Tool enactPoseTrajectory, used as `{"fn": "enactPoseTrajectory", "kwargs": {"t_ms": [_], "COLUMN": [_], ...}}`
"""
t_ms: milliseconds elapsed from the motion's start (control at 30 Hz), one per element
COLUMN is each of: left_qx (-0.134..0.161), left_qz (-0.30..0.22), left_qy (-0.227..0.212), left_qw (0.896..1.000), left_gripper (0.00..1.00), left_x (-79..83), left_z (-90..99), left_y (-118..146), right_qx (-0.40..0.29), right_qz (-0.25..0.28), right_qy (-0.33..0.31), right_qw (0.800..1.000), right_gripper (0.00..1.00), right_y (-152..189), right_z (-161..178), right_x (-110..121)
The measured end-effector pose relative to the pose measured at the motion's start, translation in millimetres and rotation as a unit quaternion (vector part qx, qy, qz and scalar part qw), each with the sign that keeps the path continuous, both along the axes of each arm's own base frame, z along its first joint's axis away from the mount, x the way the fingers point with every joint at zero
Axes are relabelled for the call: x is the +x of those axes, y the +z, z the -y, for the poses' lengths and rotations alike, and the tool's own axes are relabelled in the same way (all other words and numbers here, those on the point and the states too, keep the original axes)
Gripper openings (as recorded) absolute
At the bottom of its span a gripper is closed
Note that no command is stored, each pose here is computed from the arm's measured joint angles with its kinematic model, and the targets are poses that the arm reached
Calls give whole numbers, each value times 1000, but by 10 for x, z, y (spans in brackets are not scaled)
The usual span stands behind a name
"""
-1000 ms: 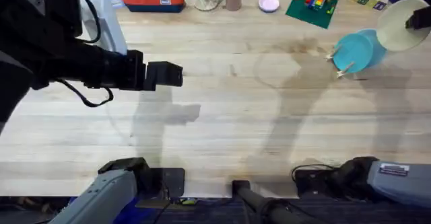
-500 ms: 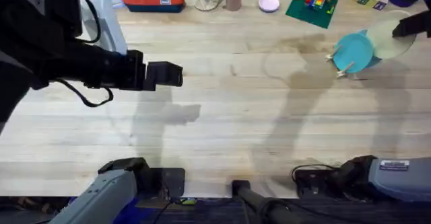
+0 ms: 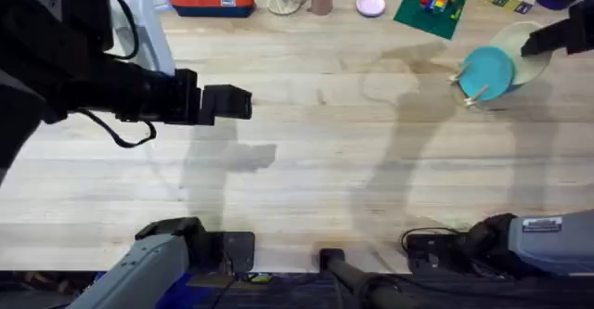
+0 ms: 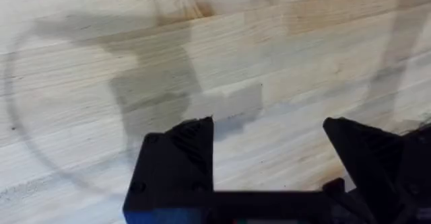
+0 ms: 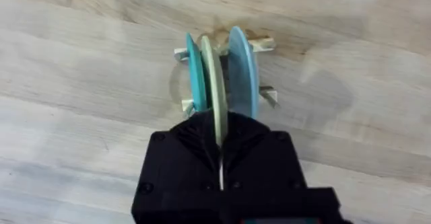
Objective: Pick up the plates from the table one by one and place each into a slot on the dish rack.
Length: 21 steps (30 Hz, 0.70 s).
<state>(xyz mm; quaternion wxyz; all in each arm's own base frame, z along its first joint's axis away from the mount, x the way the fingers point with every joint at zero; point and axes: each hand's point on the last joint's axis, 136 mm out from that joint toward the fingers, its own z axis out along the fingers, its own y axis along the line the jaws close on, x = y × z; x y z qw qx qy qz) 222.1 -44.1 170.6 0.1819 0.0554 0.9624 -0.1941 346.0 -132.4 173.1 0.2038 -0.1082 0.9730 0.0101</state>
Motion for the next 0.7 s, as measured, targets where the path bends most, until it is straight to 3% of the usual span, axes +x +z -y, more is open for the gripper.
{"fn": "enactPoseTrajectory", "kwargs": {"t_ms": [700], "left_qx": [0], "left_qz": [0], "left_qy": [0], "left_qw": [1000], "left_gripper": [993], "left_x": [0], "left_z": [0], "left_y": [0], "right_qx": [-1], "right_qz": [-5], "right_qy": [-2], "right_qw": [1000], "right_gripper": [28], "right_y": [-32], "right_z": [14], "right_x": [3]}}
